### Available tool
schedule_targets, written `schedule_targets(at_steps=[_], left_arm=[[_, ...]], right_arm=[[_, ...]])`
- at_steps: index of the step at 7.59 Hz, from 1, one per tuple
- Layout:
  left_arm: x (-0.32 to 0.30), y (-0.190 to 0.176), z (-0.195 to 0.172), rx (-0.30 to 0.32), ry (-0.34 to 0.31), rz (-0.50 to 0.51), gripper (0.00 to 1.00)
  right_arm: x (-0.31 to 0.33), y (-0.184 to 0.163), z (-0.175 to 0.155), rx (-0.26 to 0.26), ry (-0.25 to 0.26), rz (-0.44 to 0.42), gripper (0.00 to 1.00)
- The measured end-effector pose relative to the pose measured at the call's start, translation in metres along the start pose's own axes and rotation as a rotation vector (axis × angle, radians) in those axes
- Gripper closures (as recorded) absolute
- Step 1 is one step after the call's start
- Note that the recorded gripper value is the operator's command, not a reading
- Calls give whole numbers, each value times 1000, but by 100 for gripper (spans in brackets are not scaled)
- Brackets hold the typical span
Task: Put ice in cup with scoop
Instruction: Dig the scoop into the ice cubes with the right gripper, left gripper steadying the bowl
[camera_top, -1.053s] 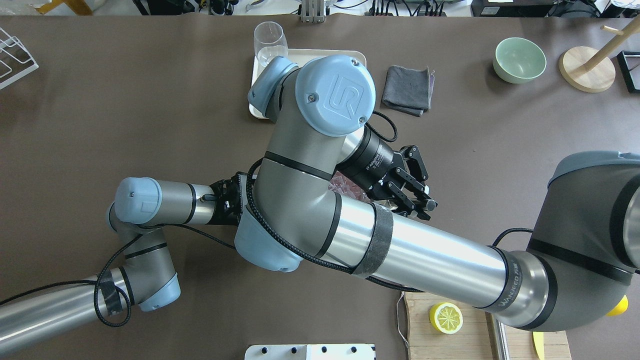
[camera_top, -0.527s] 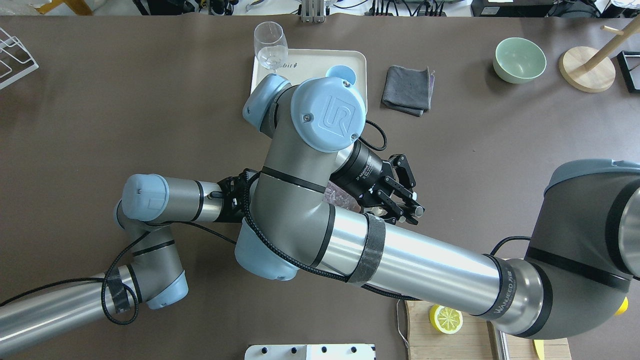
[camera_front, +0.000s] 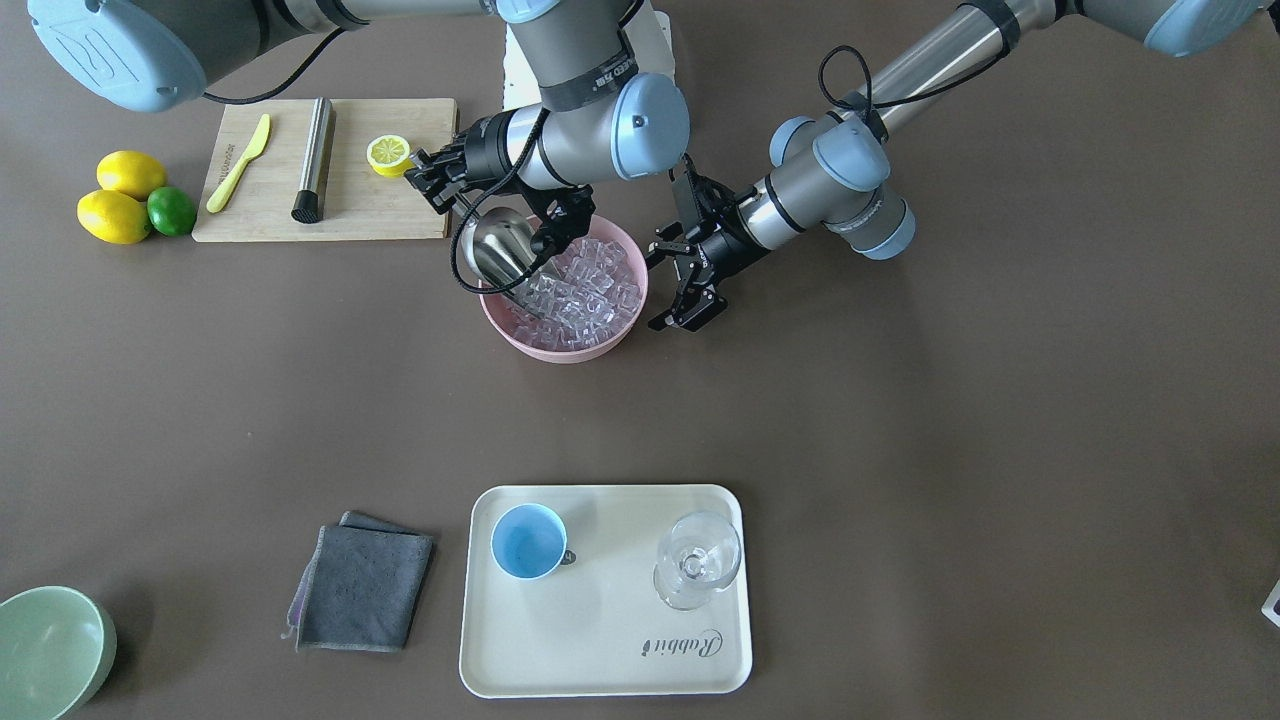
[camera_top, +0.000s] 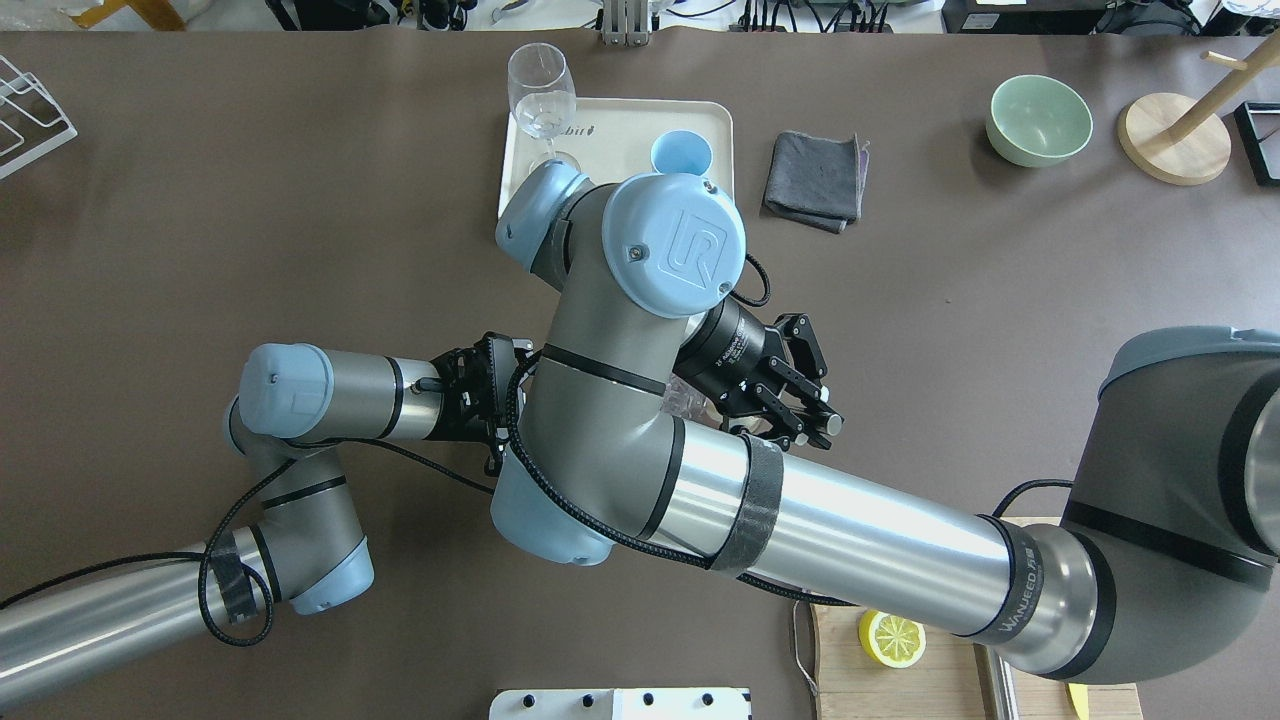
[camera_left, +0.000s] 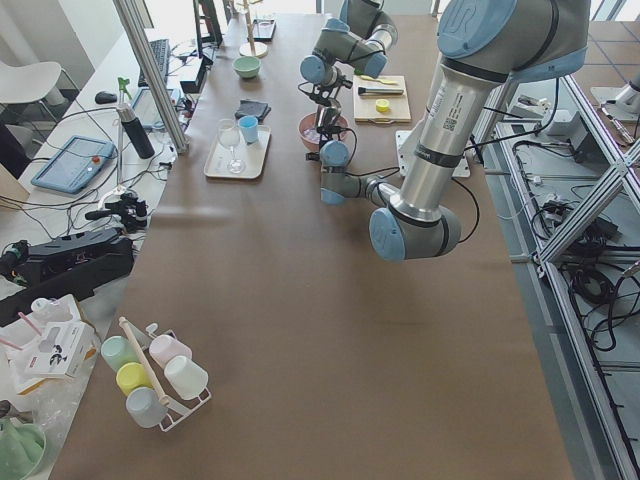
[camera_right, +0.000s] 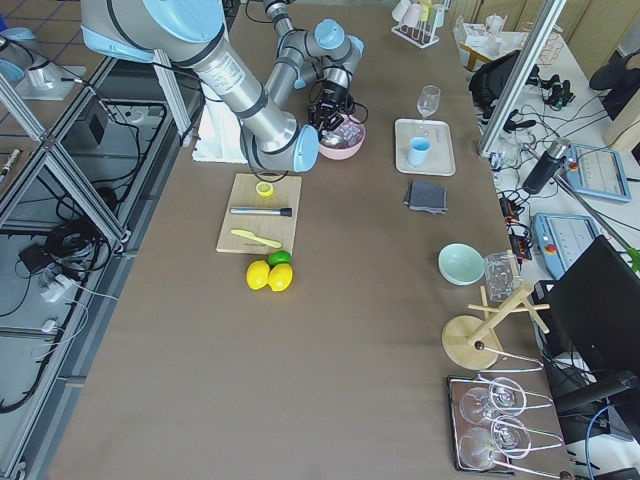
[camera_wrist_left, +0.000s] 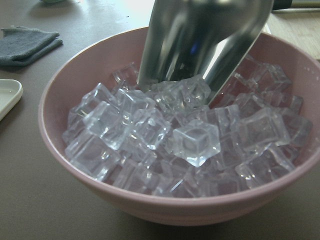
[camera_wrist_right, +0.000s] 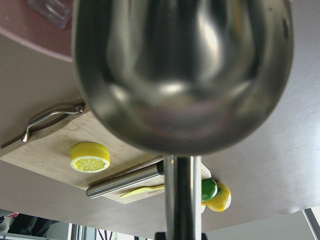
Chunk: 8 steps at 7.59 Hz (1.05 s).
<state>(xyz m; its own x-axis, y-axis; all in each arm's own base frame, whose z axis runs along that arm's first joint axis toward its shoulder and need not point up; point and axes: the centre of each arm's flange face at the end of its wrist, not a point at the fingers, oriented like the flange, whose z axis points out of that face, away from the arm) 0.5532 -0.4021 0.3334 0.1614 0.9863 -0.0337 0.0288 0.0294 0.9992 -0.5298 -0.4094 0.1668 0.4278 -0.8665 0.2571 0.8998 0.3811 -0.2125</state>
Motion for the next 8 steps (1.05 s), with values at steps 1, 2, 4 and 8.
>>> schedule_targets(at_steps=[1, 2, 4, 8], left_arm=[[-1, 0, -1, 0, -2, 0, 2], [-1, 0, -1, 1, -2, 0, 2], [-2, 1, -3, -1, -5, 0, 2], [-6, 3, -6, -4, -12, 0, 2]], right_arm=[[2, 6, 9, 28, 7, -8, 100], [4, 11, 18, 57, 14, -16, 100], [8, 20, 35, 125, 24, -33, 100], [13, 33, 56, 257, 47, -65, 100]])
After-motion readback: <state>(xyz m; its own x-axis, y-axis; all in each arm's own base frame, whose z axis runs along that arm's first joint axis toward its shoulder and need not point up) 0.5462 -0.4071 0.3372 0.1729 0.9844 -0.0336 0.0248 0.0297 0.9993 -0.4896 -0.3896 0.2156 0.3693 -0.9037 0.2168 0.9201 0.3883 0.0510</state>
